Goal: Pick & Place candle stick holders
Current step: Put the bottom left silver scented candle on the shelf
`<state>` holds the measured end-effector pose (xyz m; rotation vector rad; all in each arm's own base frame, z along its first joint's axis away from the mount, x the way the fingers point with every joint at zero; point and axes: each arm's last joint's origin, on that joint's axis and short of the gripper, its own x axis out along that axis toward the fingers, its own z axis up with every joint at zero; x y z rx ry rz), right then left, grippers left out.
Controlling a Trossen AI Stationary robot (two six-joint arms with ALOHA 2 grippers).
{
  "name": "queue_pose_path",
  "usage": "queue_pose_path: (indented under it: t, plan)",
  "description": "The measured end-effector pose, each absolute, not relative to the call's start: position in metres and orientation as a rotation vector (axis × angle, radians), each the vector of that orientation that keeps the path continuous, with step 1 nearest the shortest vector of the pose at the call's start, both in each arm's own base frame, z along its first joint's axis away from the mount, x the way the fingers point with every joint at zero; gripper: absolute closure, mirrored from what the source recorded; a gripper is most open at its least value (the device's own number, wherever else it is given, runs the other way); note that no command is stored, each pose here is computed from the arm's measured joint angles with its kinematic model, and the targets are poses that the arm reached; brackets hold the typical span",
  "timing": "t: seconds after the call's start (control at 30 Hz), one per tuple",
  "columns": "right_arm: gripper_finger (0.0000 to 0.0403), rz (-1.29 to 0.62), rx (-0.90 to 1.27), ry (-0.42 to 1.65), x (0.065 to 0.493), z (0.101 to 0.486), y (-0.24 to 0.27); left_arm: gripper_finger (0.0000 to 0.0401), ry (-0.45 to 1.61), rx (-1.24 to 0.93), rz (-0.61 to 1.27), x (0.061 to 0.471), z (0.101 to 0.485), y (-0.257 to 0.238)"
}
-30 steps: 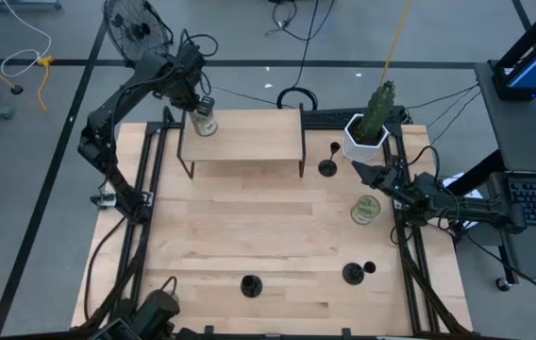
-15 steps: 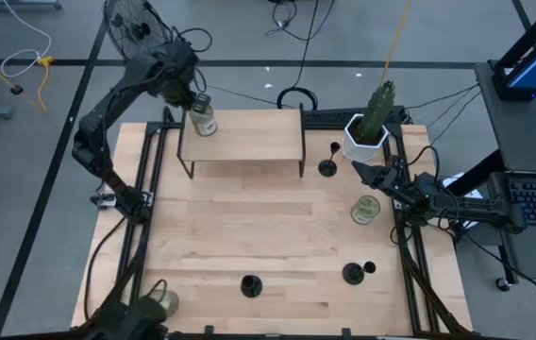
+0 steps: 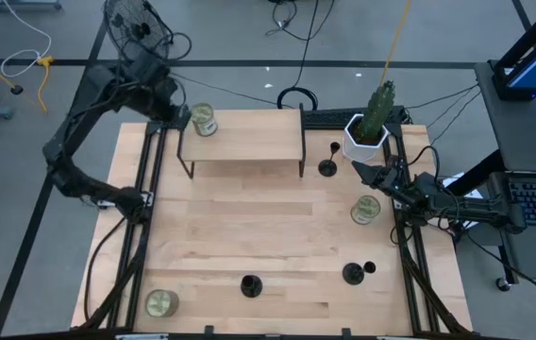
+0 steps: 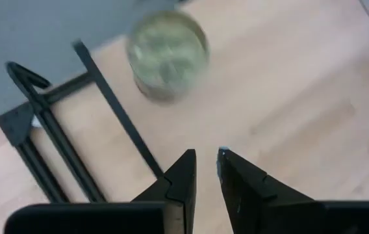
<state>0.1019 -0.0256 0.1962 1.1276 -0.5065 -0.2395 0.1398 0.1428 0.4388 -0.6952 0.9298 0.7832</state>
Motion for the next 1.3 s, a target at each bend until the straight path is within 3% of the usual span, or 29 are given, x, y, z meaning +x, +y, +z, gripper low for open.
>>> queue_pose_path:
  t: [0.4, 0.53, 0.83, 1.3]
  plan:
    - [0.0397, -0.235, 1.127, -0.503, 0.102, 0.196, -0.025, 0.0332, 0.94, -0.572, 0.391, 0.155, 0.453, 0.064]
    - [0.0397, -0.193, 1.125, -0.475, 0.103, 0.196, -0.024, 0.0332, 0.982, -0.654, 0.305, 0.168, 0.451, 0.036]
    - [0.0397, -0.135, 1.121, -0.44, 0.103, 0.196, -0.022, 0.0332, 0.997, -1.114, 0.543, 0.182, 0.446, -0.016]
    - [0.0397, -0.116, 1.119, -0.434, 0.103, 0.197, -0.022, 0.0332, 1.192, -1.294, 0.748, 0.206, 0.414, -0.118]
